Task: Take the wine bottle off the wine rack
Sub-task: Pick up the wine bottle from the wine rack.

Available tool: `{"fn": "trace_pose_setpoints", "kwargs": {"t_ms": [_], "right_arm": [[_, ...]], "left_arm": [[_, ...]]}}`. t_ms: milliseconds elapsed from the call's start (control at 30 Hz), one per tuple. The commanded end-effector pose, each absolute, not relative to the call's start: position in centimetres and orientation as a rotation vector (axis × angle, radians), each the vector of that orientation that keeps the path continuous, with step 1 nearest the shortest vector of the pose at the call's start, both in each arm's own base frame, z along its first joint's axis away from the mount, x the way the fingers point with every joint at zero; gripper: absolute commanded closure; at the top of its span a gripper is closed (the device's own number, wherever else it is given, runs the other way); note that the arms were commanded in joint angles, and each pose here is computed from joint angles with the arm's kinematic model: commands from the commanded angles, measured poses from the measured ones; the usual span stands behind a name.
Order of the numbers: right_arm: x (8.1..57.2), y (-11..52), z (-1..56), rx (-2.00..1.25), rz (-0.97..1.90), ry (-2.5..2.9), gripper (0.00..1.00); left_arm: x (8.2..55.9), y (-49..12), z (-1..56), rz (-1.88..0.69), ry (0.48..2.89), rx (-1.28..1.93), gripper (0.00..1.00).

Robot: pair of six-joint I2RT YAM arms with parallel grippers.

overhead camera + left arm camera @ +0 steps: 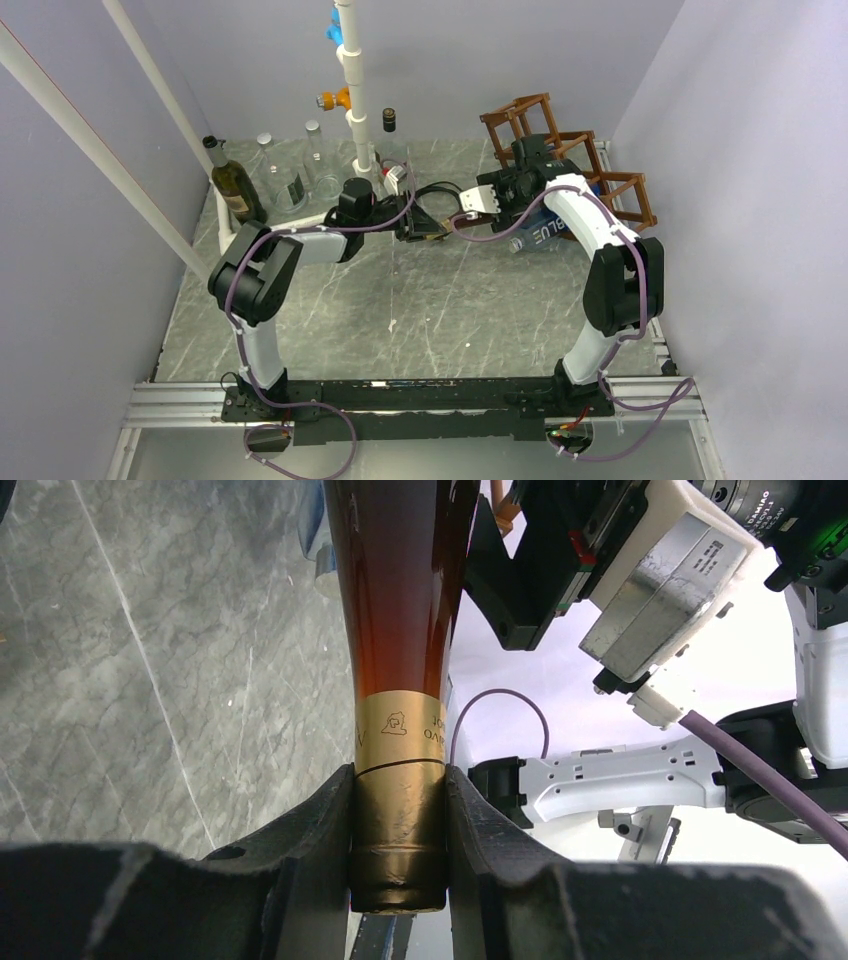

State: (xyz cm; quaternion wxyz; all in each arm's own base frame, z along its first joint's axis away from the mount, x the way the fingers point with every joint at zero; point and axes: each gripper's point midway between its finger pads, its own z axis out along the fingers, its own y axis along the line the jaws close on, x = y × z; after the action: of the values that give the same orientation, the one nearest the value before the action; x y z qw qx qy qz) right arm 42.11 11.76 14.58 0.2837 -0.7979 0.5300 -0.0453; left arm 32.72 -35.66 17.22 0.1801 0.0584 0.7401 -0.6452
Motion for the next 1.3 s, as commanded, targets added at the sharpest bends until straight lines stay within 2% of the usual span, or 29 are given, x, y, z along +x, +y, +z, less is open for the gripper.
{"fn": "trace_pose_setpoints", "kwargs": {"t_ms": [0,633,1267], "right_arm": [[41.2,17.4,21.7,-2.018,-0.097,1.168,0.97],[38.5,20.8,22.5,-2.014,-0.023,1.162,0.99],[31.1,28.3,22.9,-1.98,0.219,1.123,0.99]], "left_arm": [[32.7,-35.7,24.4,-1.805,1.773,0.343,1.0],[29.6,-32.9,25.0,-1.771,1.768,0.341,1.0],[25.0,-29.1,23.7,-1.578,1.956,0.286,1.0]]}}
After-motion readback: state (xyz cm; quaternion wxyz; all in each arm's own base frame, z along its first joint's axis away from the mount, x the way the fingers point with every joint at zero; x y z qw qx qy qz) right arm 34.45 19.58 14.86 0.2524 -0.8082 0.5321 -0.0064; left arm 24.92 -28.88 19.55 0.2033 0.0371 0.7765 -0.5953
